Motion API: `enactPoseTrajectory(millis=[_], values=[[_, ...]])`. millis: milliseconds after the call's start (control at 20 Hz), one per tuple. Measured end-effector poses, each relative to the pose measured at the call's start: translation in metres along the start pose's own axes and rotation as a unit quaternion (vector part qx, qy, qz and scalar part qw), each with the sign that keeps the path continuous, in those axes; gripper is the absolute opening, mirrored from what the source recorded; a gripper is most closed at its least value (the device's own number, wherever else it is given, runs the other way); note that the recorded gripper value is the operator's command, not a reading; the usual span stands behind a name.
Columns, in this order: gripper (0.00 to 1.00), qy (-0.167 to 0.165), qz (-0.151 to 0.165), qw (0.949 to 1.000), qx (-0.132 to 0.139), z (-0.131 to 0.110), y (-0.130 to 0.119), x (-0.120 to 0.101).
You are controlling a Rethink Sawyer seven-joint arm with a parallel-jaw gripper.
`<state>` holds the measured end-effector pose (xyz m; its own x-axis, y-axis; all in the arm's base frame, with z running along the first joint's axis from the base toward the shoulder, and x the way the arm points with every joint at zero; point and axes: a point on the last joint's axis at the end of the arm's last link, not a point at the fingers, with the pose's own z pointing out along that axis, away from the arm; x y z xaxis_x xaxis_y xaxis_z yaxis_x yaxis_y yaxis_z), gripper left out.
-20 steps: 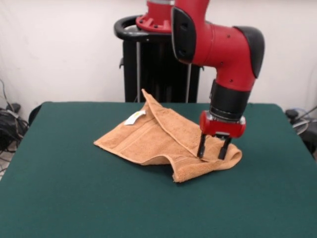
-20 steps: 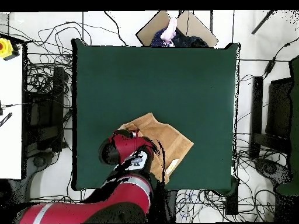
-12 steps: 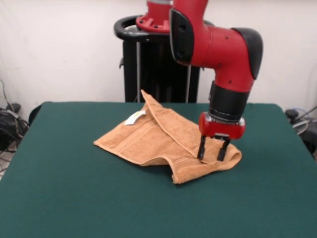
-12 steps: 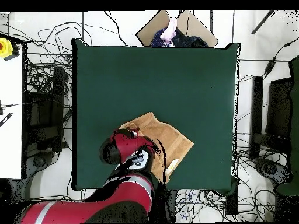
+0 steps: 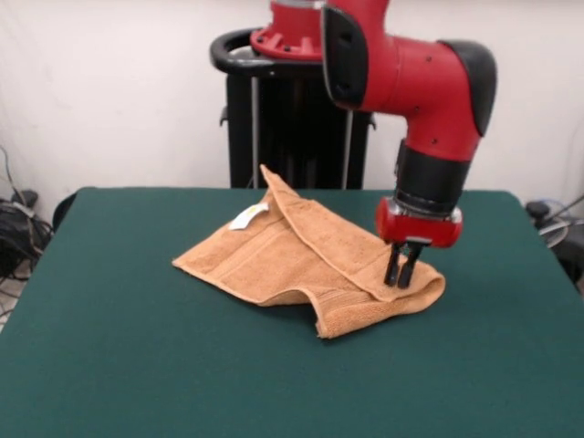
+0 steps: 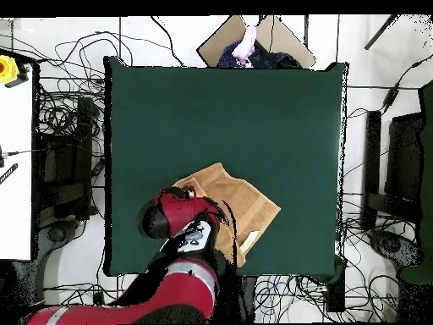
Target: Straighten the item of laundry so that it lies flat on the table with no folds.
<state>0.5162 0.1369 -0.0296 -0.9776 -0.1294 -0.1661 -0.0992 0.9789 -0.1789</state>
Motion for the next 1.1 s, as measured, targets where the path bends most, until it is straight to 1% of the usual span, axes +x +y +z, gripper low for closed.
enactPoseTrajectory(millis=[100, 150, 350, 400, 450, 600, 650, 700, 850, 950, 1050, 1100], values=[[0.00, 0.001, -0.002, 1.0000, 0.001, -0.005, 0.001, 0.000], [0.00, -0.001, -0.008, 0.9999, 0.006, -0.018, 0.003, 0.002], [0.00, -0.011, -0.028, 0.9993, 0.023, -0.045, 0.012, 0.019], [0.00, -0.015, -0.034, 0.9989, 0.027, -0.051, 0.014, 0.025], [0.00, -0.026, -0.045, 0.9980, 0.036, -0.063, 0.021, 0.041], [0.00, -0.046, -0.053, 0.9967, 0.042, -0.073, 0.030, 0.062], [0.00, -0.057, -0.055, 0.9960, 0.042, -0.075, 0.034, 0.071], [0.00, -0.079, -0.057, 0.9944, 0.040, -0.075, 0.036, 0.085], [0.00, -0.114, -0.053, 0.9914, 0.036, -0.064, 0.028, 0.099], [0.00, -0.124, -0.044, 0.9906, 0.037, -0.057, 0.019, 0.099], [0.00, -0.125, -0.026, 0.9911, 0.038, -0.047, 0.005, 0.096], [1.00, -0.105, 0.013, 0.9936, 0.039, -0.033, -0.021, 0.089]])
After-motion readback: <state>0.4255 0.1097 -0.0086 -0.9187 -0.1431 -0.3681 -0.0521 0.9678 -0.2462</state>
